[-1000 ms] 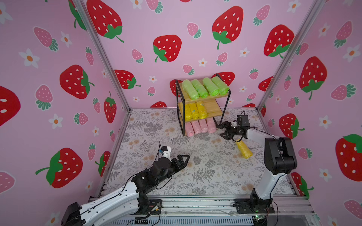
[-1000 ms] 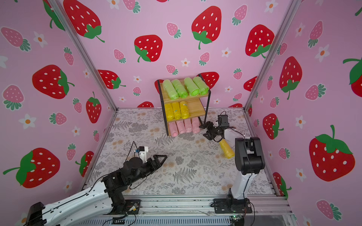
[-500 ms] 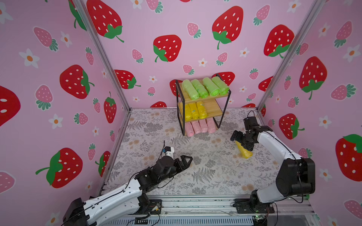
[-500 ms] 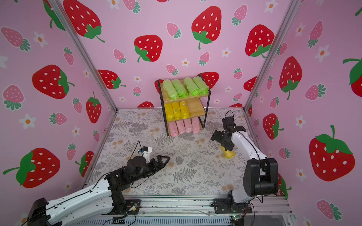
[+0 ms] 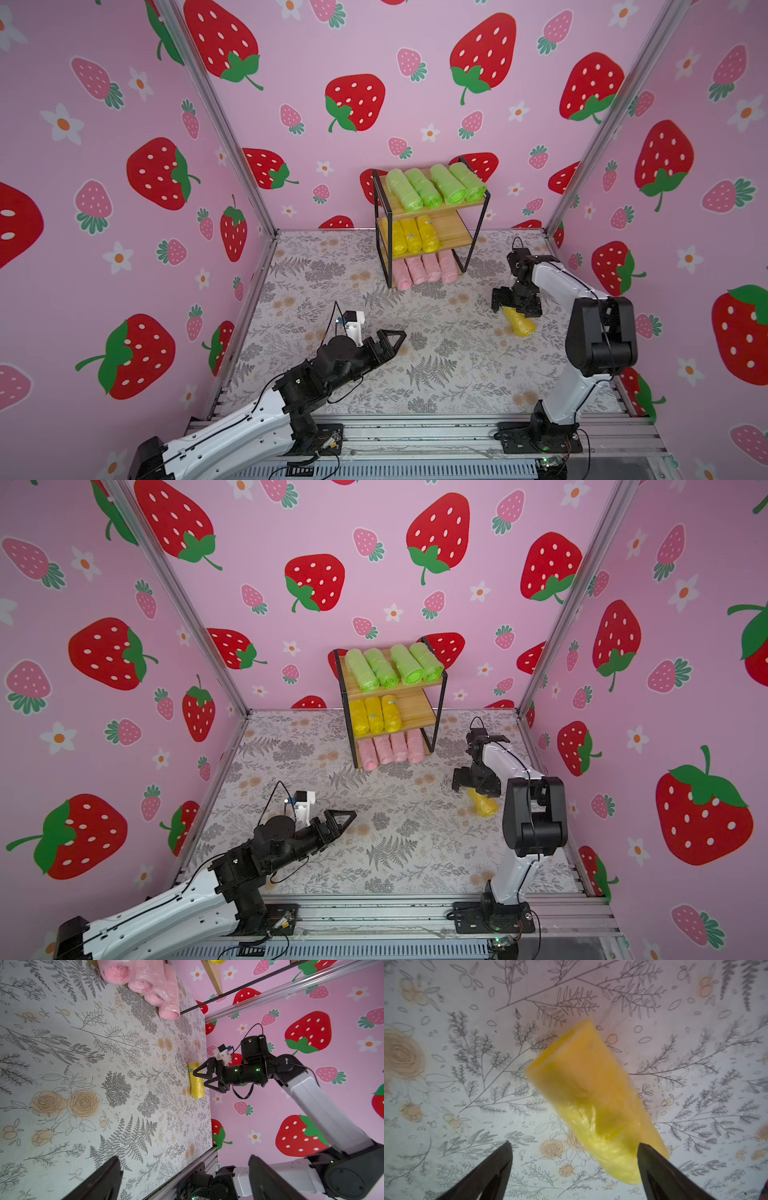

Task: Sort the rolls of trash bags by color and place them on the shelf
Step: Pick up the roll of trash bags from the center of the board.

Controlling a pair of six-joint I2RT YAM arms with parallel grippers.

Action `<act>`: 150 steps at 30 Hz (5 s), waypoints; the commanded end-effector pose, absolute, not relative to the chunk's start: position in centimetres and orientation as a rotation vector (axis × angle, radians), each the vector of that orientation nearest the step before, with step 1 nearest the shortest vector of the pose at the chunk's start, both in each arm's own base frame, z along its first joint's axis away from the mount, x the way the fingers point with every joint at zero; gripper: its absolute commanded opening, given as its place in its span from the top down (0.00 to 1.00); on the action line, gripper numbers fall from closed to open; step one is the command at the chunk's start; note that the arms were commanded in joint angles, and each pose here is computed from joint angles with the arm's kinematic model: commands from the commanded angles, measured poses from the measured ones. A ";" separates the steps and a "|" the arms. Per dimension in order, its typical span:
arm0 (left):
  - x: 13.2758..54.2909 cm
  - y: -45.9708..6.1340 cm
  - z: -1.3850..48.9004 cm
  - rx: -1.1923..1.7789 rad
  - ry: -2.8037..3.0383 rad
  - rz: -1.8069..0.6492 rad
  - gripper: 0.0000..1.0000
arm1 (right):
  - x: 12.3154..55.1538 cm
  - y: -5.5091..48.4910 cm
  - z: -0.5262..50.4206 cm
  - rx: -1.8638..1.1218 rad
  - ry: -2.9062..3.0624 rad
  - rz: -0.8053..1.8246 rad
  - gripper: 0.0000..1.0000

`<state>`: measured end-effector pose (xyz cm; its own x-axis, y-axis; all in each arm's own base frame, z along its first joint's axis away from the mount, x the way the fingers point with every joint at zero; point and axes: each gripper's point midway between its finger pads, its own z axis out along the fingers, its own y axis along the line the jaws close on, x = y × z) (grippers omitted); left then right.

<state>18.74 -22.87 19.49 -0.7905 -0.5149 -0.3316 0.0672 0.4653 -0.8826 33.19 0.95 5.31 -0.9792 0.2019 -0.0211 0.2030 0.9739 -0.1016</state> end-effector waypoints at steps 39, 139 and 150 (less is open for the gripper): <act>19.3 -25.7 18.4 -0.310 2.267 -1.303 0.02 | 31.3 3.6 6.0 0.740 2.977 0.249 0.10; 21.0 -23.3 26.7 -0.612 1.705 -1.602 1.00 | 13.2 29.4 26.4 -0.073 2.287 1.381 0.01; 20.7 -23.1 26.0 -0.642 1.698 -1.626 1.00 | 13.1 35.5 26.3 -0.107 2.257 1.502 0.01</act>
